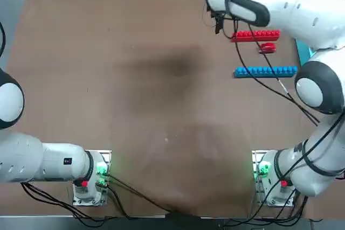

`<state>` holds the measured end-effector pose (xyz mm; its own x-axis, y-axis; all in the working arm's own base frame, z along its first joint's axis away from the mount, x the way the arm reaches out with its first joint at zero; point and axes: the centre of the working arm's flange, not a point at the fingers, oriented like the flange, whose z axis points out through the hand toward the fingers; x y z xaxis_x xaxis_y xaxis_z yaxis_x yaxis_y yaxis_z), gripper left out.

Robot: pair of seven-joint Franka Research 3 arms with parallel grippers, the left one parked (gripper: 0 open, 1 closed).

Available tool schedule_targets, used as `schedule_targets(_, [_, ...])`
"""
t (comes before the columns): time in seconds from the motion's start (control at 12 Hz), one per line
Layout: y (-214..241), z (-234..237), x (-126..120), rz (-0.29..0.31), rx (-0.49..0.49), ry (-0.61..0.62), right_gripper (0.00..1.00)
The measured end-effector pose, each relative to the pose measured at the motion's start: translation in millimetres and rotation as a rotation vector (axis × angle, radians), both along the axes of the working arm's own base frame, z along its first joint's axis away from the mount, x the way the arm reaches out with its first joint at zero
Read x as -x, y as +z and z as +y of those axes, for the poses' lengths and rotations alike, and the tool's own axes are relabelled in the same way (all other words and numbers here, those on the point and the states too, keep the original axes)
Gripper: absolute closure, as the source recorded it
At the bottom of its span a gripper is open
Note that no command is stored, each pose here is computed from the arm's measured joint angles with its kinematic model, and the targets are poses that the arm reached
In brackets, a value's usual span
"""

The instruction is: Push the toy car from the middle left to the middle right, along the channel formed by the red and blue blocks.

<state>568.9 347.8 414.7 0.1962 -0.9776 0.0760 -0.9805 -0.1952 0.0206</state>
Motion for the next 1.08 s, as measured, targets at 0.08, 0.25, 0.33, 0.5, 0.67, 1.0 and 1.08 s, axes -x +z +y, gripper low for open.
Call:
schedule_targets(0.08, [12.3, -13.0, -3.3, 0.003, 0.001, 0.031, 0.00])
schedule_targets(0.25, [51.9, -63.3, -11.0, 0.034, 0.005, 0.164, 0.00])
schedule_targets(0.33, [64.7, -81.4, -13.6, 0.038, 0.008, 0.217, 0.00])
schedule_targets(0.5, [89.7, -117.5, -17.9, 0.037, 0.012, 0.332, 0.00])
schedule_targets(0.67, [112.2, -150.7, -20.3, 0.033, 0.008, 0.464, 0.00])
schedule_targets(1.0, [143.5, -211.3, -22.1, 0.035, 0.003, 0.728, 0.00])
schedule_targets(1.08, [148.8, -225.5, -23.0, 0.034, 0.003, 0.783, 0.00])
